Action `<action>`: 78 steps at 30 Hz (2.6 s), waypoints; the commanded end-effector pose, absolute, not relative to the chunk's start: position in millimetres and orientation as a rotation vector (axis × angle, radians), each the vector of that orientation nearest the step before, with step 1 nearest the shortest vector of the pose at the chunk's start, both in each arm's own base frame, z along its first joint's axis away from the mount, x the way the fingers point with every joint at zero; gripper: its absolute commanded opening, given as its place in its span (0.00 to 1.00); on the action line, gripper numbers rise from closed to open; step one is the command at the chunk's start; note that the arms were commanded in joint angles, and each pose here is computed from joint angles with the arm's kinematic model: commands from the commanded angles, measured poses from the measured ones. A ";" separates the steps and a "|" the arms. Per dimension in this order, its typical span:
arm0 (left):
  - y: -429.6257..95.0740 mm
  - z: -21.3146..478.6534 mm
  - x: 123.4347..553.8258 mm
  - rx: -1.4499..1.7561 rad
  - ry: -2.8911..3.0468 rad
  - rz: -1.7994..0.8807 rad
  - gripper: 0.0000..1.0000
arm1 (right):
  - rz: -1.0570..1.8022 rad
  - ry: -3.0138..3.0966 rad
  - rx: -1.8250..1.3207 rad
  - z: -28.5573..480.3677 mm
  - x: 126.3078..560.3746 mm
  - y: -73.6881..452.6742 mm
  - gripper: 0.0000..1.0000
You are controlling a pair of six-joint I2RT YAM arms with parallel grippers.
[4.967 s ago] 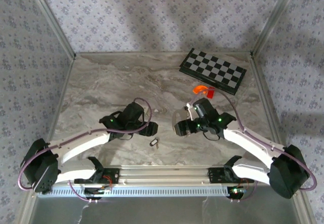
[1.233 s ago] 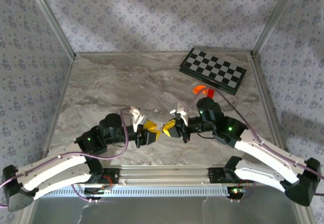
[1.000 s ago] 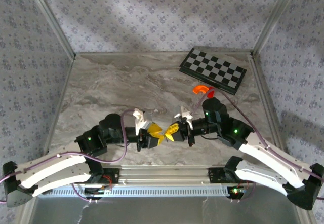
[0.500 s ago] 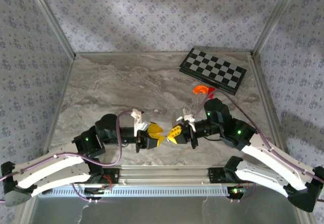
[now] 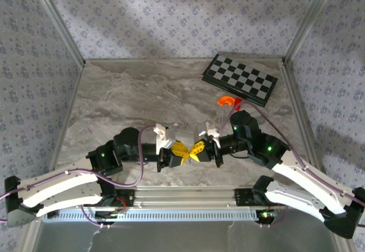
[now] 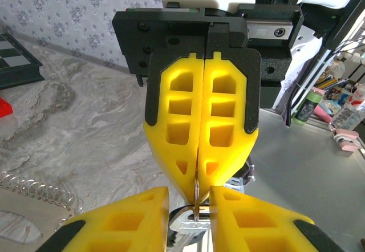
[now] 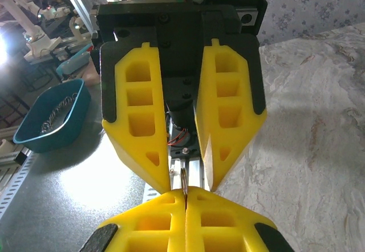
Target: Put the keys on the keyring
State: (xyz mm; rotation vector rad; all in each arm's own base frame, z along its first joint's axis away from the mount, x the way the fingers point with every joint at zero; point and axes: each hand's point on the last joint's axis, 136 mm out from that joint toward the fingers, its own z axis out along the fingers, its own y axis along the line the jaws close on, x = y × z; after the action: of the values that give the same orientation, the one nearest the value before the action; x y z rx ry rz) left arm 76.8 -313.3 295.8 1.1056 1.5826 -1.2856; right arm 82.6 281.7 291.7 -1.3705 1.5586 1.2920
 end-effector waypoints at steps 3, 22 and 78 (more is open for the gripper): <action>-311.3 324.6 75.0 1.081 1.488 -1.301 0.15 | 1.307 1.490 -1.384 304.4 77.8 279.8 0.00; -307.7 327.4 73.3 1.071 1.466 -1.309 0.00 | 1.310 1.473 -1.377 305.6 77.8 280.1 0.00; -309.0 202.4 189.6 0.754 1.996 -0.853 0.81 | 0.608 2.587 0.310 46.5 228.6 99.2 0.15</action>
State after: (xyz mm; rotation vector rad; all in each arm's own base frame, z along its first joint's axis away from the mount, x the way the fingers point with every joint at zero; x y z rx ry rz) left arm 189.0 -305.4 197.2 0.7718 2.0198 -0.8038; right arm 226.4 104.3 45.5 0.2835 2.5955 0.6369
